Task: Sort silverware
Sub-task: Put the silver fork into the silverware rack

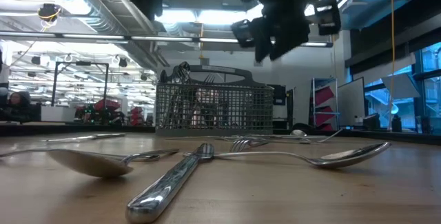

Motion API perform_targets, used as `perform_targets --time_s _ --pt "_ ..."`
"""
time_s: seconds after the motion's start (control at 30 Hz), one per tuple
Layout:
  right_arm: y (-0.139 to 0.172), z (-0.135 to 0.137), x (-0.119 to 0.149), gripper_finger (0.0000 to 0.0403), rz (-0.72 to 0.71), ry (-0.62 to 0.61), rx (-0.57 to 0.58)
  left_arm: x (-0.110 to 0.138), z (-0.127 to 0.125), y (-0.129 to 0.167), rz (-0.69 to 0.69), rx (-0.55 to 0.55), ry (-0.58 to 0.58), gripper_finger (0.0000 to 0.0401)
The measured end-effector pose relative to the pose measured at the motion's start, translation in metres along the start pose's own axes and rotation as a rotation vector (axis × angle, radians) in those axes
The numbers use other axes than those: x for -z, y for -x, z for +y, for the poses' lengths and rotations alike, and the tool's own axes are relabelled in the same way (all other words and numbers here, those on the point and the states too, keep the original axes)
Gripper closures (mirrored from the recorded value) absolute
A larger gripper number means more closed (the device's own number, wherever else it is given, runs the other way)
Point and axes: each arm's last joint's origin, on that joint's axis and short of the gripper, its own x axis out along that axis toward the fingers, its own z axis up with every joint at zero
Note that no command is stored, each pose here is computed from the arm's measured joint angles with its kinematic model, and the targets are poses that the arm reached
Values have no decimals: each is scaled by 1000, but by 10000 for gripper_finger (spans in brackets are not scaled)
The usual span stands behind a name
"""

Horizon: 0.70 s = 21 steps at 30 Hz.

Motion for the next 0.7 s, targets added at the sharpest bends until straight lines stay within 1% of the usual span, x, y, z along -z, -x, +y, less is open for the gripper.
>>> perform_targets --time_s 0.17,0.3,0.43,0.7 --pt "-32 -1 2 291 83 61 -20 18 -14 15 -56 26 32 297" --pt "-55 -9 5 291 127 90 27 29 -22 24 -89 45 40 297" --pt "-72 -17 13 291 152 91 51 39 -27 31 -105 70 34 297" --pt "-97 -16 30 291 206 49 -28 59 -36 46 -105 131 24 297"
